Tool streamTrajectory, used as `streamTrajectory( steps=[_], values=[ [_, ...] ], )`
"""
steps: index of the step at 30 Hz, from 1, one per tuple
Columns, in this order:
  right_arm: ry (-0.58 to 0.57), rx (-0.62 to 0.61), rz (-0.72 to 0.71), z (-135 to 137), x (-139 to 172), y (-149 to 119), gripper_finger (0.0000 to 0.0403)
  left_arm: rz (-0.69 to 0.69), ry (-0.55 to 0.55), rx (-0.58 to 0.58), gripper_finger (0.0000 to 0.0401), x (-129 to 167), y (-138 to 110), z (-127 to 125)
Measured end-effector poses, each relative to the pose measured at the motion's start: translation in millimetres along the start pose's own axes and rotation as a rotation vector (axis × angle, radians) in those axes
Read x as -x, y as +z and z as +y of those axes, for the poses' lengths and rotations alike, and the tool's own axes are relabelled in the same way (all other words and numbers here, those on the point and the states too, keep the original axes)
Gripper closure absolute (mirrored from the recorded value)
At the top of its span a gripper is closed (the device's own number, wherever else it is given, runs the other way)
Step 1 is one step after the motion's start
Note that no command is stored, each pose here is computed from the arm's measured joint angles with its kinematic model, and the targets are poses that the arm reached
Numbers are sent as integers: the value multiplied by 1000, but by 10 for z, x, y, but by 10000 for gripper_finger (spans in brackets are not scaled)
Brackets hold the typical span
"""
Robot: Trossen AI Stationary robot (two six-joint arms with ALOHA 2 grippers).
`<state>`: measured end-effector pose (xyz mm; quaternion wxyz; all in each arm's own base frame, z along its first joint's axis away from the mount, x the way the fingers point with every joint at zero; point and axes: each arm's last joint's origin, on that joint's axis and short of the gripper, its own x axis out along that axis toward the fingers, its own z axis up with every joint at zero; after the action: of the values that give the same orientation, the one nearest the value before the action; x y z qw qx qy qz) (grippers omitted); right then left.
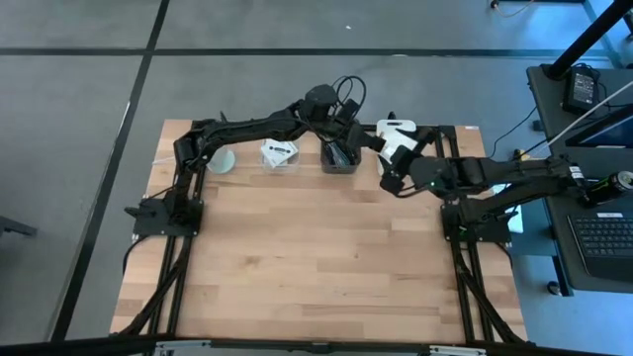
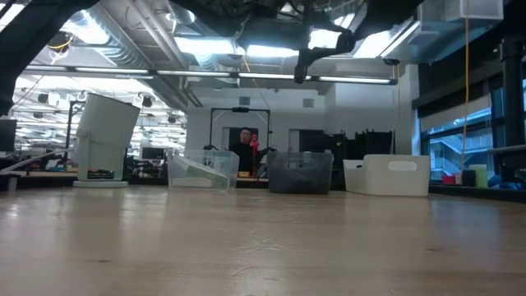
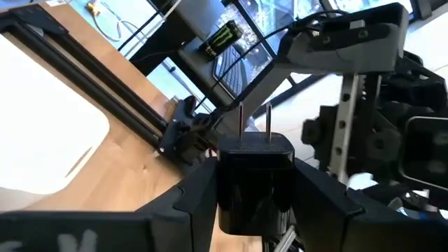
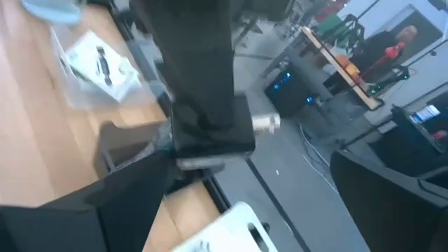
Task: Pick and place items into bin
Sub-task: Put the black charger adapter into the white bin
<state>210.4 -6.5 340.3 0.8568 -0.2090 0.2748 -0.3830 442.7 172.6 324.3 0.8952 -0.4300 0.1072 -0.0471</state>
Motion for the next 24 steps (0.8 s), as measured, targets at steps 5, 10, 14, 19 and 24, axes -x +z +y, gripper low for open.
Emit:
streamTrajectory(
  steps=[5,10,14,19,24],
  values=[
    [26,-64,-53,-3,1,68,10,0,-63,-7,252,2,26,-45],
    [162,-103,-104,6,-18,111,10,-1,-127,-25,252,-1,42,-103],
    [138,-131,-123,-9,-18,137,10,25,-159,-7,252,3,43,-116],
    [117,-113,-165,-34,-10,185,11,50,-185,-1,252,9,39,-138],
    [106,-79,-177,-33,-15,202,11,105,-221,22,252,-13,-3,-160]
  ],
)
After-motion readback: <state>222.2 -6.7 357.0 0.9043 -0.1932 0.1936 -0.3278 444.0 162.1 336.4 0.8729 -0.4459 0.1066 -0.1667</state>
